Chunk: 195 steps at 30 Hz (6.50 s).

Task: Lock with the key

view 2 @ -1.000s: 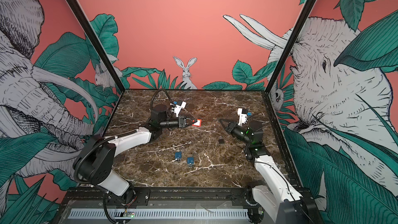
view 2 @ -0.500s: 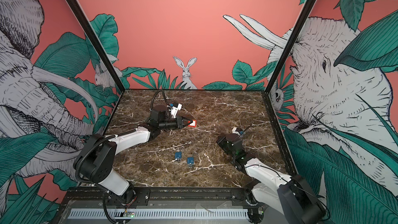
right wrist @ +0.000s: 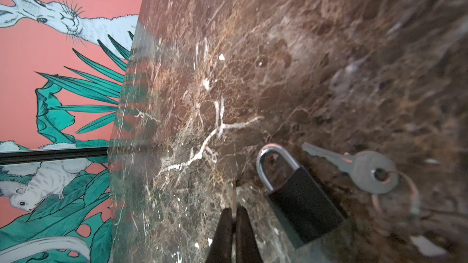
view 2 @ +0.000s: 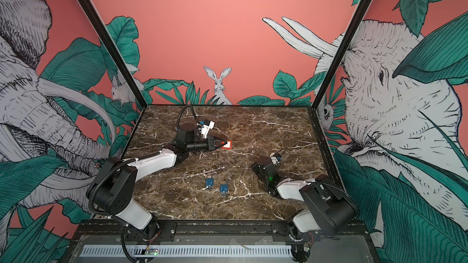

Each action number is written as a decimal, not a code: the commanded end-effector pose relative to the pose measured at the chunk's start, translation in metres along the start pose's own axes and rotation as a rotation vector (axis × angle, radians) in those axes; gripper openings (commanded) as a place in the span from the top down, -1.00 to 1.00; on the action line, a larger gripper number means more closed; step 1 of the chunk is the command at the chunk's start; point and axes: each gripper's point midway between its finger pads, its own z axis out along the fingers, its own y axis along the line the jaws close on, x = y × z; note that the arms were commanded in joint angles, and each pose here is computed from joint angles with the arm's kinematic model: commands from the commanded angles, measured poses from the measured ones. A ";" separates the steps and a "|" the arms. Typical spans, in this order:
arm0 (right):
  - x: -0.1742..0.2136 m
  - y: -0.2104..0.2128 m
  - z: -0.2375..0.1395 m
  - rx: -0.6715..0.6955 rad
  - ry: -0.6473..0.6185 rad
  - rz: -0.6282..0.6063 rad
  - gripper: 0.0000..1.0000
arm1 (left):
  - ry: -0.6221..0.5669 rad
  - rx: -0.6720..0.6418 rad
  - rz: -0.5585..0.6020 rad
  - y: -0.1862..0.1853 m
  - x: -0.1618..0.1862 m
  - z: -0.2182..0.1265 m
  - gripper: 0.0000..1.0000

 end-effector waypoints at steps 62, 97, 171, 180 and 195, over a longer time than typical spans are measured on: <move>-0.077 0.048 -0.070 -0.230 0.000 -0.128 0.46 | 0.927 0.116 0.514 0.028 0.075 0.071 1.00; -0.069 0.040 -0.063 -0.225 0.038 -0.113 0.41 | 0.965 0.054 0.512 0.072 0.089 0.120 0.30; 0.183 0.032 -0.043 0.323 0.742 -1.077 -0.08 | -0.290 -0.558 0.252 0.050 0.034 -0.130 -0.95; 0.193 0.032 -0.041 0.315 0.774 -1.099 -0.10 | -0.271 -0.526 0.248 0.049 0.034 -0.122 -0.95; 0.190 0.014 -0.039 0.395 0.782 -1.108 -0.02 | -0.265 -0.530 0.250 0.052 0.036 -0.121 -0.95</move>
